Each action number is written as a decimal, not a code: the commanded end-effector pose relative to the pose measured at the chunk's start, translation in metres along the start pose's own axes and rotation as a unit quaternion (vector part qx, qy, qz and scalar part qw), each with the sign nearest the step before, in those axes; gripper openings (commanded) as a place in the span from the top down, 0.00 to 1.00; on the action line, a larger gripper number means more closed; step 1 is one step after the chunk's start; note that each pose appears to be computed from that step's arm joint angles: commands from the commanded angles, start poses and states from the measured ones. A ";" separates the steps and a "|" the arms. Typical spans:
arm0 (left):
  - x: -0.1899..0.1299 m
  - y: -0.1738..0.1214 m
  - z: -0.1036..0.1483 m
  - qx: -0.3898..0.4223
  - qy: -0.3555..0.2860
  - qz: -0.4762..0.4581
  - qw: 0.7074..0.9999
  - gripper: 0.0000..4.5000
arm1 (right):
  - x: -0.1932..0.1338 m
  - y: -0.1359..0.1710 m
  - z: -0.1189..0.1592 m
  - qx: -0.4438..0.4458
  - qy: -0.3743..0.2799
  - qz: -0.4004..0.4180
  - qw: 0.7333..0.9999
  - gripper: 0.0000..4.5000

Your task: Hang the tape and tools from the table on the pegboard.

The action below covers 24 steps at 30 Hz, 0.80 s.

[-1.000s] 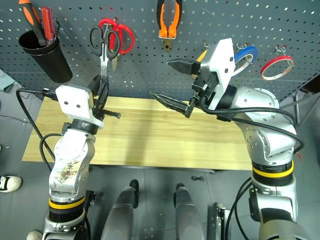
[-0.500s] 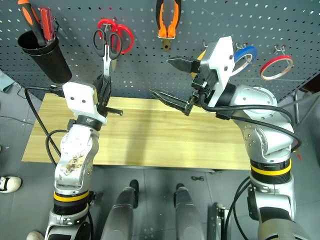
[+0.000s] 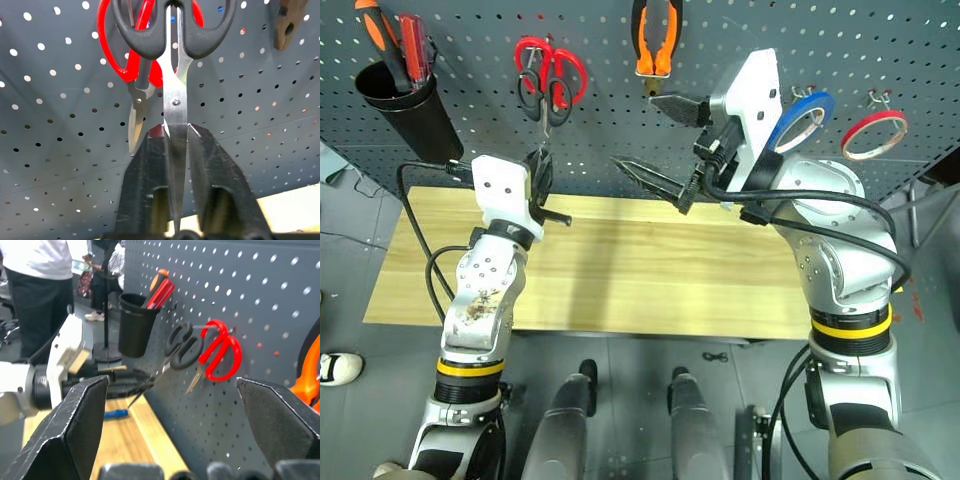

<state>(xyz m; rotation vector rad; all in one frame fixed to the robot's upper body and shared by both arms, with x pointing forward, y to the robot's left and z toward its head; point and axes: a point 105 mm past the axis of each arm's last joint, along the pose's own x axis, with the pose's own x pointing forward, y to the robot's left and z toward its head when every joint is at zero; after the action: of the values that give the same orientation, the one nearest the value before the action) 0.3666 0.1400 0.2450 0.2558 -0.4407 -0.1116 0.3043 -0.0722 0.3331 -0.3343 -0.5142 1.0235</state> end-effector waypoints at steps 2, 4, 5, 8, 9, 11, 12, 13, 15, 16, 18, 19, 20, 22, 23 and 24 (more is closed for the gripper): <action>-0.004 0.002 0.003 0.011 -0.016 -0.004 1.000 0.34 | 0.001 -0.007 0.025 -0.022 -0.050 -0.019 0.998 0.00; -0.009 0.002 -0.002 0.014 -0.007 -0.005 1.000 0.12 | 0.003 -0.009 0.026 -0.025 -0.053 -0.024 0.998 0.00; -0.013 0.003 -0.006 0.016 -0.001 -0.006 1.000 0.02 | 0.003 -0.009 0.025 -0.025 -0.052 -0.024 0.998 0.00; -0.028 0.007 -0.020 0.028 0.025 -0.012 0.999 0.01 | 0.002 -0.005 0.010 -0.025 -0.021 -0.017 0.999 0.00; -0.031 0.008 -0.022 0.032 0.031 -0.013 0.999 0.01 | 0.002 -0.003 0.006 -0.024 -0.012 -0.013 1.000 0.00; -0.043 0.018 -0.037 0.044 0.061 -0.009 0.997 0.01 | 0.004 0.002 -0.011 -0.010 0.021 -0.015 1.000 0.00; -0.048 0.026 -0.045 0.049 0.079 -0.006 0.996 0.01 | 0.005 0.007 -0.020 -0.007 0.043 -0.006 0.999 0.00; -0.053 0.033 -0.055 0.053 0.100 -0.006 0.994 0.01 | 0.007 0.013 -0.028 -0.015 0.062 0.008 0.998 0.00; -0.061 0.052 -0.077 0.056 0.152 -0.005 0.987 0.01 | 0.008 0.028 -0.042 -0.002 0.085 0.038 0.996 0.00; -0.063 0.060 -0.087 0.056 0.178 -0.008 0.982 0.01 | 0.008 0.034 -0.047 -0.006 0.094 0.050 0.994 0.00; -0.064 0.080 -0.107 0.055 0.222 -0.010 0.973 0.01 | 0.011 0.047 -0.058 0.007 0.107 0.072 0.992 0.00; -0.062 0.090 -0.115 0.054 0.241 -0.013 0.969 0.01 | 0.014 0.053 -0.063 0.008 0.113 0.081 0.990 0.00; -0.060 0.100 -0.122 0.054 0.258 -0.015 0.964 0.01 | 0.017 0.058 -0.066 0.016 0.114 0.089 0.989 0.00; -0.059 0.116 -0.141 0.048 0.308 -0.023 0.950 0.01 | 0.026 0.067 -0.070 0.025 0.115 0.097 0.988 0.00; -0.058 0.124 -0.149 0.045 0.326 -0.020 0.944 0.01 | 0.032 0.070 -0.072 0.027 0.114 0.098 0.988 0.00; -0.056 0.132 -0.155 0.045 0.337 -0.017 0.940 0.01 | 0.040 0.072 -0.071 0.029 0.107 0.092 0.990 0.00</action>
<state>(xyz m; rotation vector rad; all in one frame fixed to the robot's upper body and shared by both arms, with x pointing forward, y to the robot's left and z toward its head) 0.3884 0.2998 0.1316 0.3783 0.2012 -0.0291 0.3098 -0.0123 0.2392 -0.4276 -0.2159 1.1760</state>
